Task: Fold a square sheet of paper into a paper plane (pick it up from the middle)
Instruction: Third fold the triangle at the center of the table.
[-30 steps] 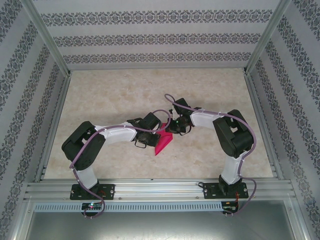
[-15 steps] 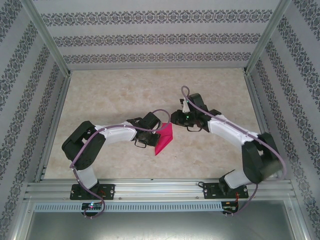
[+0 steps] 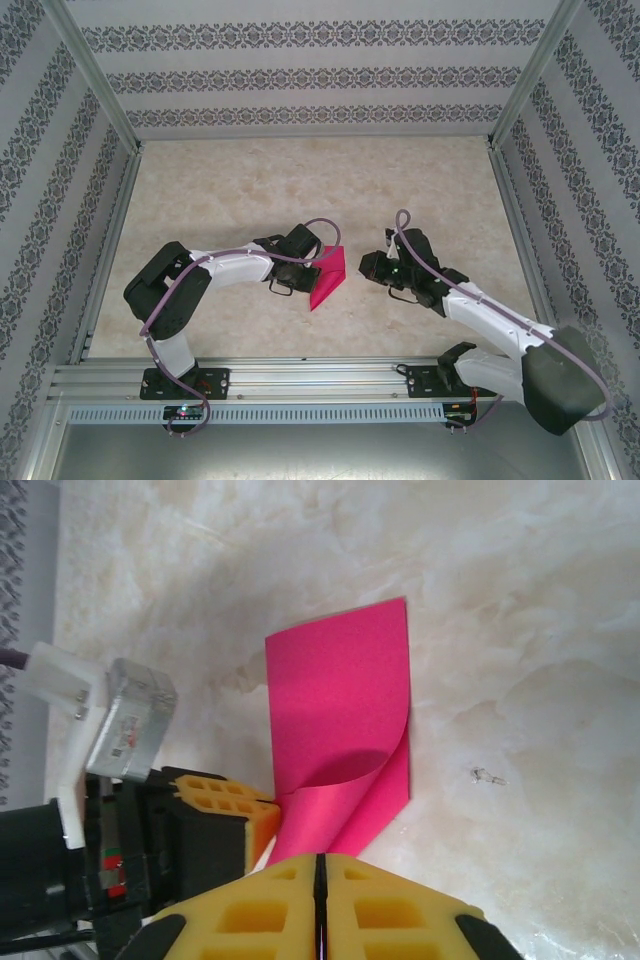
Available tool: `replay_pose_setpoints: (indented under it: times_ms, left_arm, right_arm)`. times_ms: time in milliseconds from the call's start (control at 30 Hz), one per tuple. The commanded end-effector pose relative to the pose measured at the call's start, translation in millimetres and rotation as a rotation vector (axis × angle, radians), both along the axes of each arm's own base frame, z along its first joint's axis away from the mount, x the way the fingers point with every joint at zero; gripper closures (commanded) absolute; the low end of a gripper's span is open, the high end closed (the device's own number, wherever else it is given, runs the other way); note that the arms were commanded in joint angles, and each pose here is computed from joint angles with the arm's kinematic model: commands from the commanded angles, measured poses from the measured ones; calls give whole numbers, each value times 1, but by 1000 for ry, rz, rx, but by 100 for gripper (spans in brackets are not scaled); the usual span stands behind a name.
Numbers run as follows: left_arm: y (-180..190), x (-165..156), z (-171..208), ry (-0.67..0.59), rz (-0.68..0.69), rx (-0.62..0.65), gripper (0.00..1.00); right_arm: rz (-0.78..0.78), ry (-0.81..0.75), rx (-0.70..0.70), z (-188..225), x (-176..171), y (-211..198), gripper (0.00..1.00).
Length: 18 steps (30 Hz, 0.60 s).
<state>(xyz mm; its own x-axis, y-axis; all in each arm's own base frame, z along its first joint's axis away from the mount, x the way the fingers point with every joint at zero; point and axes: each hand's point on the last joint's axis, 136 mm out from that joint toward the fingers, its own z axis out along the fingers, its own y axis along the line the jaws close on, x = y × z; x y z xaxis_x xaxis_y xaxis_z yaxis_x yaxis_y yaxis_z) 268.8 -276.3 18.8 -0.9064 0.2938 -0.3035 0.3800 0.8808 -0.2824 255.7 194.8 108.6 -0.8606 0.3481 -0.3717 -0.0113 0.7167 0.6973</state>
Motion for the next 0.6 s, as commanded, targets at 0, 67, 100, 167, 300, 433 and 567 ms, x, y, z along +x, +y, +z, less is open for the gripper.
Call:
replay_pose_setpoints:
  times_ms: [0, 67, 100, 167, 300, 433, 567]
  left_arm:
    - [3, -1, -9, 26, 4, 11, 100]
    - [3, -2, -10, 30, 3, 11, 100]
    - [3, -2, -10, 30, 2, 12, 100]
    - [3, -3, -11, 33, 1, 14, 100]
    - [3, -3, -9, 32, 2, 11, 100]
    - [4, -4, -10, 34, 2, 13, 100]
    - [5, -5, -9, 29, 3, 13, 100]
  right_arm:
    - [-37, -23, 32, 4, -2, 0, 92]
    - [-39, -26, 32, 3, -7, 1, 93]
    - [-35, -23, 33, 1, -9, 2, 93]
    - [-20, -13, 41, -3, -13, 7, 95]
    - [3, -1, 47, -10, -18, 17, 99]
    - [12, 6, 49, -14, -20, 25, 100]
    - [10, 11, 39, -17, -21, 28, 100]
